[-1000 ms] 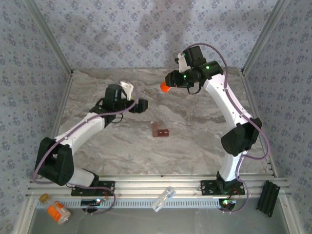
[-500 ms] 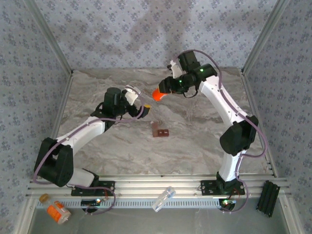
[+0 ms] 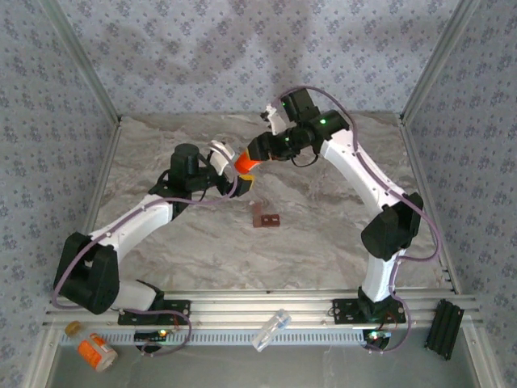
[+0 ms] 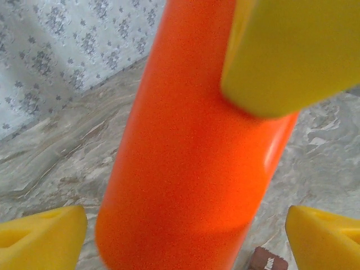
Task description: Sort the pills into containers
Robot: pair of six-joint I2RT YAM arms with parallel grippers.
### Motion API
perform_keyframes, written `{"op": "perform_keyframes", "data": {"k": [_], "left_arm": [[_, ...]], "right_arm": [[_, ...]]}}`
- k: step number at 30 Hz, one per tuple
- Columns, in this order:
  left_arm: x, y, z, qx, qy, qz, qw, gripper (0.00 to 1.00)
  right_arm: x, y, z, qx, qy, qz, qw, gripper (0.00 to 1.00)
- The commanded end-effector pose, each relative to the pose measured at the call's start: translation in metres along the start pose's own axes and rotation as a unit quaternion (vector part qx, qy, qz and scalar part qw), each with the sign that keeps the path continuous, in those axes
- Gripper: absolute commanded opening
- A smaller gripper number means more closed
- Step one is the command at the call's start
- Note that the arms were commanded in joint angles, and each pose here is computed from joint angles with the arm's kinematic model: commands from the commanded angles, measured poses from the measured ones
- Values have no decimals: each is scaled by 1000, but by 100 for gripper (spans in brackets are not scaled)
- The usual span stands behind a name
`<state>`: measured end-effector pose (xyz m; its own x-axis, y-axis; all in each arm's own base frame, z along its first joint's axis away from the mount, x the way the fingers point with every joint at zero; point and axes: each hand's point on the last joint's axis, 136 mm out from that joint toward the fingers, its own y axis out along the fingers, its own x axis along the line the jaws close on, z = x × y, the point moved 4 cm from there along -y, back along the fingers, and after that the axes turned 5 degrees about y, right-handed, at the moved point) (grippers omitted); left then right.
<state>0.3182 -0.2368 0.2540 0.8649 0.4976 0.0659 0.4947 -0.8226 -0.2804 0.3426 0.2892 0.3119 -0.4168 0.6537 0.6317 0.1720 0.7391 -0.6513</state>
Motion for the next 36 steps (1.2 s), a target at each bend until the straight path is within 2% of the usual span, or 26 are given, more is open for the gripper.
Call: {"op": "perform_keyframes", "data": {"k": [1, 9, 18, 22, 29, 31, 34, 36], "left_arm": [[-10, -6, -32, -41, 22, 25, 999, 87], [-17, -6, -35, -37, 26, 37, 998, 72], [-19, -4, -30, -25, 18, 47, 998, 64], [-20, -2, -29, -20, 14, 51, 998, 54], [-20, -4, -33, -27, 7, 47, 998, 33], [-20, -5, -35, -29, 6, 44, 999, 22], [-19, -6, -35, -27, 3, 39, 999, 0], [-17, -7, -33, -22, 0, 33, 999, 0]], "right_arm": [[17, -4, 2, -1, -6, -33, 999, 30], [25, 6, 11, 17, -11, -40, 999, 30], [26, 7, 13, 18, -8, -46, 999, 30], [25, 8, 15, 21, -5, -47, 999, 30], [23, 11, 19, 24, -1, -51, 998, 30], [21, 9, 19, 23, 1, -50, 998, 31], [13, 0, 19, 14, 5, -41, 999, 45], [5, -9, 18, -2, 17, -41, 999, 47]]}}
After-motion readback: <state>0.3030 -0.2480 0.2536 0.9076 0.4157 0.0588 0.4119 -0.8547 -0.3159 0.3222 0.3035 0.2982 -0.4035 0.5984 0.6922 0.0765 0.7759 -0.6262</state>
